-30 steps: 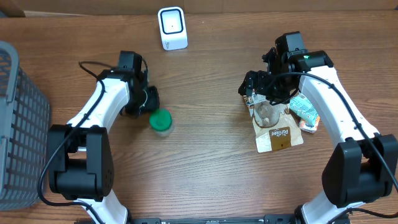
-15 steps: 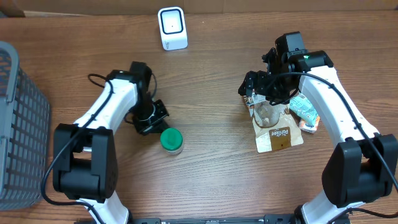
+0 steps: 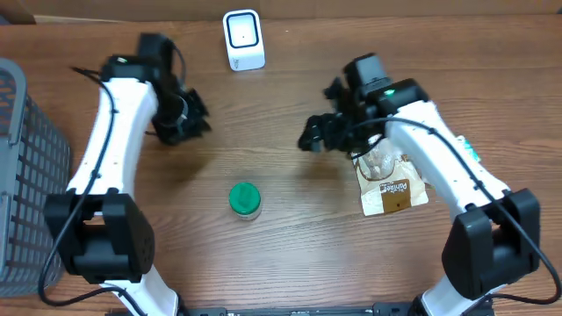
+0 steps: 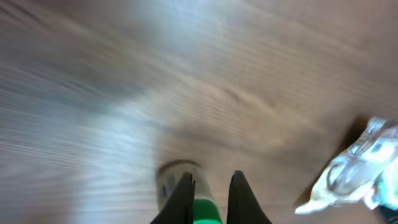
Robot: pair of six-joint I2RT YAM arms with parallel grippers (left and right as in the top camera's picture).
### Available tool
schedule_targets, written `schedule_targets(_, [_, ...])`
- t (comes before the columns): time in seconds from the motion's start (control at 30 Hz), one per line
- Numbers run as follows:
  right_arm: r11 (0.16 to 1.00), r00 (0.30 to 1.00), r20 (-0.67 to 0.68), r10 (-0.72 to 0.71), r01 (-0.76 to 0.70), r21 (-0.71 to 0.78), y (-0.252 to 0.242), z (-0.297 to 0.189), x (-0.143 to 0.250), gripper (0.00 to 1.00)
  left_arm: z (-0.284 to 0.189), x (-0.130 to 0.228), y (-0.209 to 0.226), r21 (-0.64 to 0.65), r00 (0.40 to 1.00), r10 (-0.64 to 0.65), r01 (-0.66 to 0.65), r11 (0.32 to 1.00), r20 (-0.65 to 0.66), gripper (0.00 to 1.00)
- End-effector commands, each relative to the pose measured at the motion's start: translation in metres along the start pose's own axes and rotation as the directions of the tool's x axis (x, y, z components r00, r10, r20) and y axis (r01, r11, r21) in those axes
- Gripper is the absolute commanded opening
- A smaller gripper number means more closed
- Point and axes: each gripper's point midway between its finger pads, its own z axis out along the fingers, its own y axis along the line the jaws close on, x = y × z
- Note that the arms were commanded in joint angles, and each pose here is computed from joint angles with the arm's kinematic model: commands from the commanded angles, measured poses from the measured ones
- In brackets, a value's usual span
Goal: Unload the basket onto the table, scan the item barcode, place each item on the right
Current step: 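Swing the right gripper left toward the green-lidded jar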
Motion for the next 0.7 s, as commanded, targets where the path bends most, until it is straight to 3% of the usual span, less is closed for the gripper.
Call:
schedule_targets(0.0, [0.996,0.996,-0.02,-0.081,0.081,-0.037,0.036,0.017,0.011,0.85,-0.036,-0.037,0.012,-0.024,0.99,0.041,-0.038,0.999,0.136,0.04])
schedule_targets(0.33, [0.936,0.947,0.006,-0.322,0.319,-0.15,0.147,0.054,0.051,0.81,-0.062,-0.074,0.061,-0.008,0.972,-0.087,0.091,0.996,0.22,0.04])
schedule_targets(0.47, [0.917,0.932,-0.011,-0.361,0.353,-0.187,0.177,0.074,0.073,0.68,-0.065,-0.076,0.073,-0.024,0.968,-0.111,0.119,0.993,0.225,0.04])
schedule_targets(0.67, [0.908,0.915,-0.097,-0.392,0.368,-0.199,0.195,0.106,0.111,0.34,-0.065,-0.077,0.077,-0.049,0.967,-0.103,0.117,0.992,0.232,0.04])
